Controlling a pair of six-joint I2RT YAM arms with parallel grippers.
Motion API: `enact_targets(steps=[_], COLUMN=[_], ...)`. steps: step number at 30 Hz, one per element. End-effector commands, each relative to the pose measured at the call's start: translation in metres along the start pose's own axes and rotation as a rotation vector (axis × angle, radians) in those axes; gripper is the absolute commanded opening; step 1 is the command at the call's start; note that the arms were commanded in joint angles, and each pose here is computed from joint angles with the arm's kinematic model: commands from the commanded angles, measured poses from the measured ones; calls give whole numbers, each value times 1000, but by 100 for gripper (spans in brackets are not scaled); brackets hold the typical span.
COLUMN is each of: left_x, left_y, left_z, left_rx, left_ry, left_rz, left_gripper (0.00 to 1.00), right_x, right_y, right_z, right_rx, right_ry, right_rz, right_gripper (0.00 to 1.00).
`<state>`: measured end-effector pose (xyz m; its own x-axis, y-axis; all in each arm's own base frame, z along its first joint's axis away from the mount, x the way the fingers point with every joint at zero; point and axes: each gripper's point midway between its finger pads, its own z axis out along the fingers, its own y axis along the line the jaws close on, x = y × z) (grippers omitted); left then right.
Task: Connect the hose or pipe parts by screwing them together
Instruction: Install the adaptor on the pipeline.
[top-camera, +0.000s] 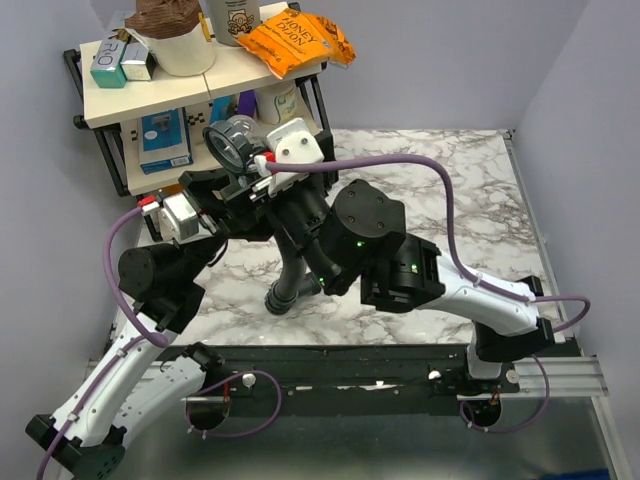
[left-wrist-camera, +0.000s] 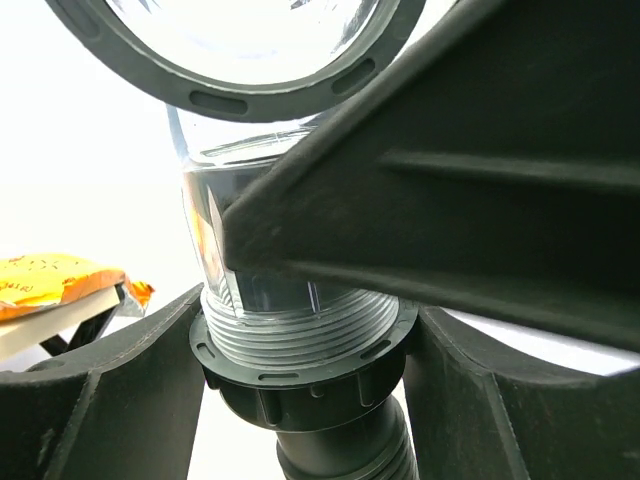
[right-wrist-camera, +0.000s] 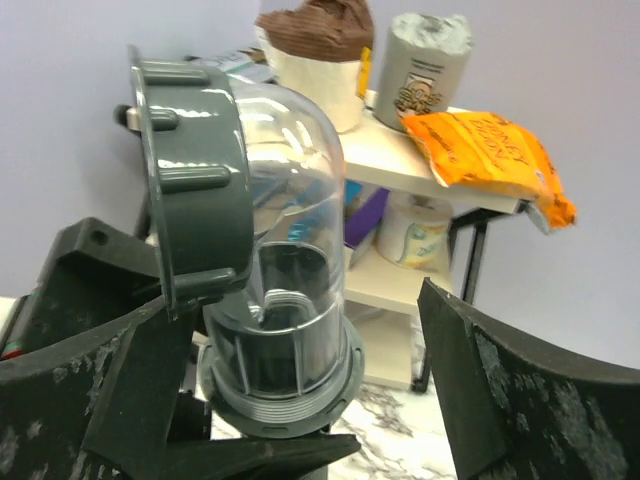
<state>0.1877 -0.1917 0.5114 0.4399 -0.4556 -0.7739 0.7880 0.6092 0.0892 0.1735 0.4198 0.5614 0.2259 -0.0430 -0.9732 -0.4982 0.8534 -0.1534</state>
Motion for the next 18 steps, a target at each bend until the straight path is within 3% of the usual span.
enact_targets(steps=[1, 9, 18], left_x=[-26, -21, -42], left_y=[-3, -26, -92], left_z=[3, 1, -19], left_rx=[14, 126, 482], left_ry=[-73, -47, -58], left_rz=[21, -56, -221], left_gripper=[0, 0, 0], right_x=[-28, -53, -22], right_y=[12, 10, -5], right_z=[-21, -73, -97], right_rx=[-201, -622, -955], right_ry=[-61, -107, -69], right_rz=[132, 222, 194], right_gripper=[100, 100, 100])
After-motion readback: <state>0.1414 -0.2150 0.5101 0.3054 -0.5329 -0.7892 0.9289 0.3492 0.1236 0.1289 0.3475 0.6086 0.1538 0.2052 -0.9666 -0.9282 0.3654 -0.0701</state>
